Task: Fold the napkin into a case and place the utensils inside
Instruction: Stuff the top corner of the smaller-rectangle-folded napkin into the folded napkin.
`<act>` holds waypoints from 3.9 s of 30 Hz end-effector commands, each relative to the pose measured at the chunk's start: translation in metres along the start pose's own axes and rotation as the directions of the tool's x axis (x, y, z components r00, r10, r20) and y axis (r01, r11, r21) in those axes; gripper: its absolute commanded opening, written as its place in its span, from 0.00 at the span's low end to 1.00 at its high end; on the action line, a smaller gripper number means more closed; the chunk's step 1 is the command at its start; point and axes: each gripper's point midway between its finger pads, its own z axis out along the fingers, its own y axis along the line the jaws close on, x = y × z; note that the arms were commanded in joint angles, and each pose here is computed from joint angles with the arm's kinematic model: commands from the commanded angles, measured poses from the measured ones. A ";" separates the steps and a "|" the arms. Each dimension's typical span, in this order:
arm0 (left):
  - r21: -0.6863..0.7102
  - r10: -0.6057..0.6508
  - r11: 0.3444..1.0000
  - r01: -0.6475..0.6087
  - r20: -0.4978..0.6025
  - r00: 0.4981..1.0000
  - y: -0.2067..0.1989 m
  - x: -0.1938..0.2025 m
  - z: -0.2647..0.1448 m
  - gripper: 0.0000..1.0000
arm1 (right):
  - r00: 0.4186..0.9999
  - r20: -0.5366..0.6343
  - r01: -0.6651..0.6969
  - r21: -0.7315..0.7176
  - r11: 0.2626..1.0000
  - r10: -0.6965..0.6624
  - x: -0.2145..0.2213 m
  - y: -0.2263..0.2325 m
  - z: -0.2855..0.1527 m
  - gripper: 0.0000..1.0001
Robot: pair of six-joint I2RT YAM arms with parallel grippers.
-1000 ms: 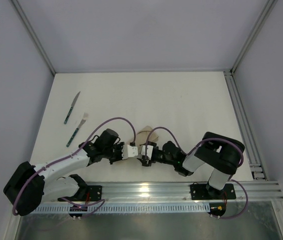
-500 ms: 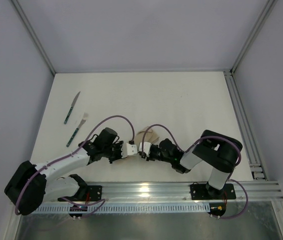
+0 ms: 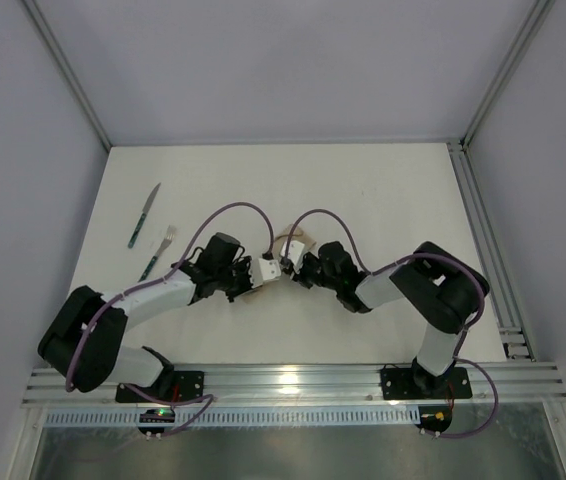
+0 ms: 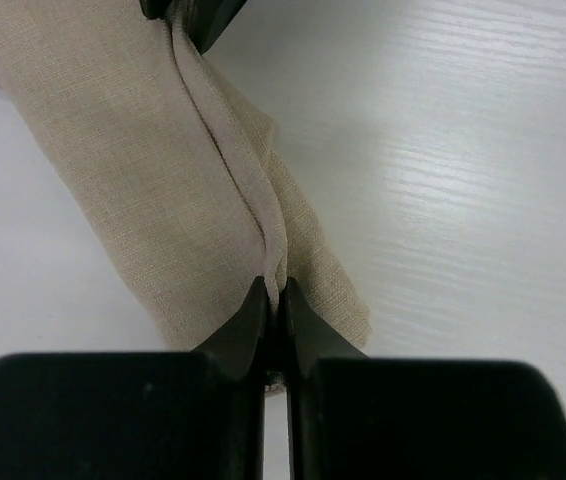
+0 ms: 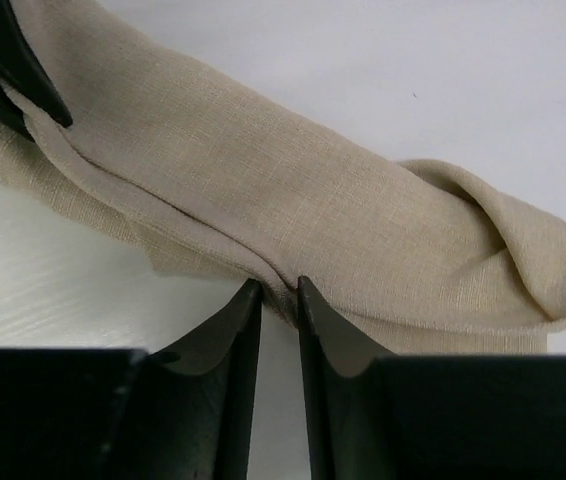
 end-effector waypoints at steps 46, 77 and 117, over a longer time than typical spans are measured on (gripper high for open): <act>-0.013 0.025 1.000 -0.024 0.067 0.997 0.001 -0.015 -0.007 0.01 | -0.276 0.215 -0.961 -0.026 -0.277 0.937 -0.051 0.038 0.010 0.53; -0.028 0.051 0.998 -0.050 0.030 0.998 0.005 -0.007 -0.006 0.02 | -0.260 0.218 -0.966 -0.058 -0.253 0.941 -0.067 0.029 0.023 0.51; -0.153 -0.016 0.988 0.027 0.067 0.998 0.024 -0.017 -0.015 0.00 | -0.384 0.262 -0.921 -0.033 -0.389 0.885 -0.045 0.048 0.030 0.52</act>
